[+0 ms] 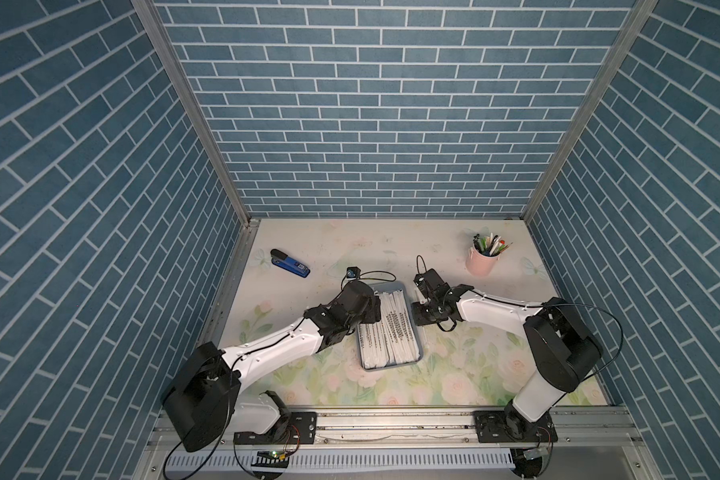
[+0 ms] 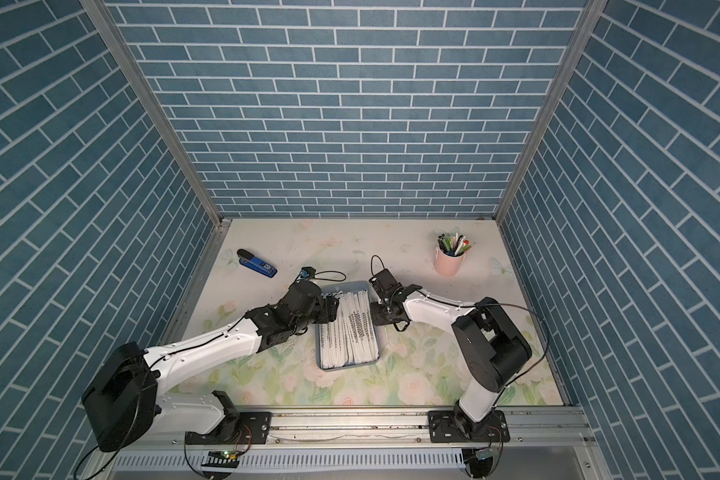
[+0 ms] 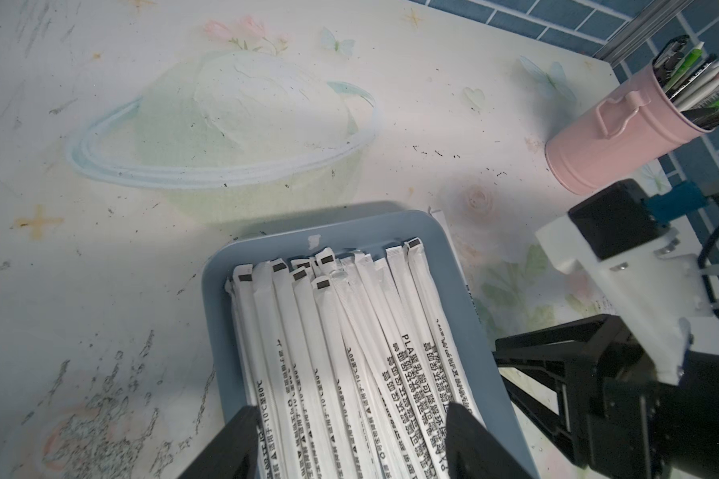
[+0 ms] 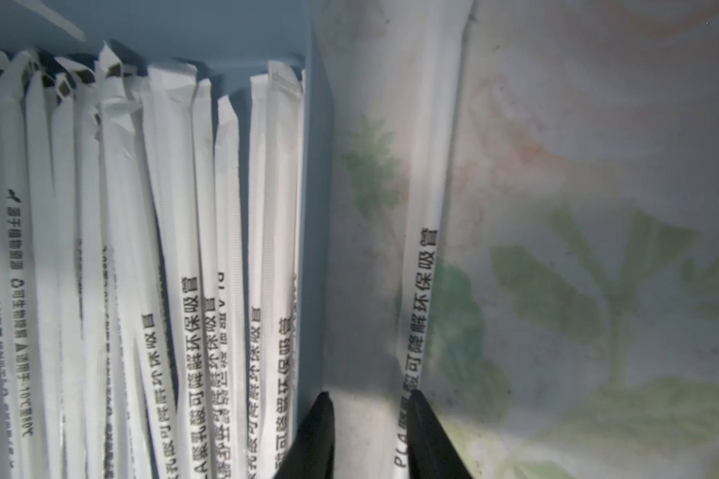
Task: Put the straws into the storage box
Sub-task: Move the storage box to the center of the board, then pick up the straw from the center of the board.
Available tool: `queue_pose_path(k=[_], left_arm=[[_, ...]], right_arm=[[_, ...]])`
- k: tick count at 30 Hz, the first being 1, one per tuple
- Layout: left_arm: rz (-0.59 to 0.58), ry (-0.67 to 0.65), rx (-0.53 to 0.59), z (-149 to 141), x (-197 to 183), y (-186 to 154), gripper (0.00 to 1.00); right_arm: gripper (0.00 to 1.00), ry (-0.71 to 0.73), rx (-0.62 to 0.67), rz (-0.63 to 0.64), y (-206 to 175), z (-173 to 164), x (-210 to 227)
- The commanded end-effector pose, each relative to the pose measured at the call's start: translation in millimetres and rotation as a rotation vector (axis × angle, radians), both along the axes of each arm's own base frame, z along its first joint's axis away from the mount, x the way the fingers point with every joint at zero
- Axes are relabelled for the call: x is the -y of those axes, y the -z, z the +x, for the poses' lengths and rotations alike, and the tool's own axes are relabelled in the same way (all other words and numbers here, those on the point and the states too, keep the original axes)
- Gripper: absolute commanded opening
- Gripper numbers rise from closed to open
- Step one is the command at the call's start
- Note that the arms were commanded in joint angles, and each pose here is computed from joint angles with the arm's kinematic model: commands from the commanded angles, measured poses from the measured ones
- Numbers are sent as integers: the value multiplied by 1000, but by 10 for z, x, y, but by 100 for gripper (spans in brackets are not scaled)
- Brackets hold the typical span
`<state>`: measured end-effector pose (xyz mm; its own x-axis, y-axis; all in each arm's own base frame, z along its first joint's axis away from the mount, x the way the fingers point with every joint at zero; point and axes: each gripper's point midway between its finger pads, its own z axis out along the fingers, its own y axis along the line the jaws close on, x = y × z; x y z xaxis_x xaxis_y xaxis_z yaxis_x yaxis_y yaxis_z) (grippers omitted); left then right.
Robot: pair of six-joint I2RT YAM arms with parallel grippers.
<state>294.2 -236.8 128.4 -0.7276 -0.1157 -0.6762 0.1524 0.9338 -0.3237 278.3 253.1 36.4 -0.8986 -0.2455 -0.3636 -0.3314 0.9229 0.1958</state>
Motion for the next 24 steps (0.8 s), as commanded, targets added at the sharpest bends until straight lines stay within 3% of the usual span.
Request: queue_pose_path(k=[1, 8, 15, 19, 24], left_arm=[[13, -5, 9, 23, -25, -65, 73], [14, 0, 13, 27, -18, -68, 73], [19, 0, 18, 23, -34, -69, 73], [23, -14, 27, 9, -97, -96, 73], [6, -59, 34, 15, -309, -131, 73]], right_arm=[[34, 10, 10, -5, -15, 36, -37], [35, 20, 26, -87, 37, 65, 102], [30, 27, 16, -119, 174, 111, 146], [22, 48, 11, -153, 254, 108, 248], [3, 73, 24, -167, 183, 43, 389]])
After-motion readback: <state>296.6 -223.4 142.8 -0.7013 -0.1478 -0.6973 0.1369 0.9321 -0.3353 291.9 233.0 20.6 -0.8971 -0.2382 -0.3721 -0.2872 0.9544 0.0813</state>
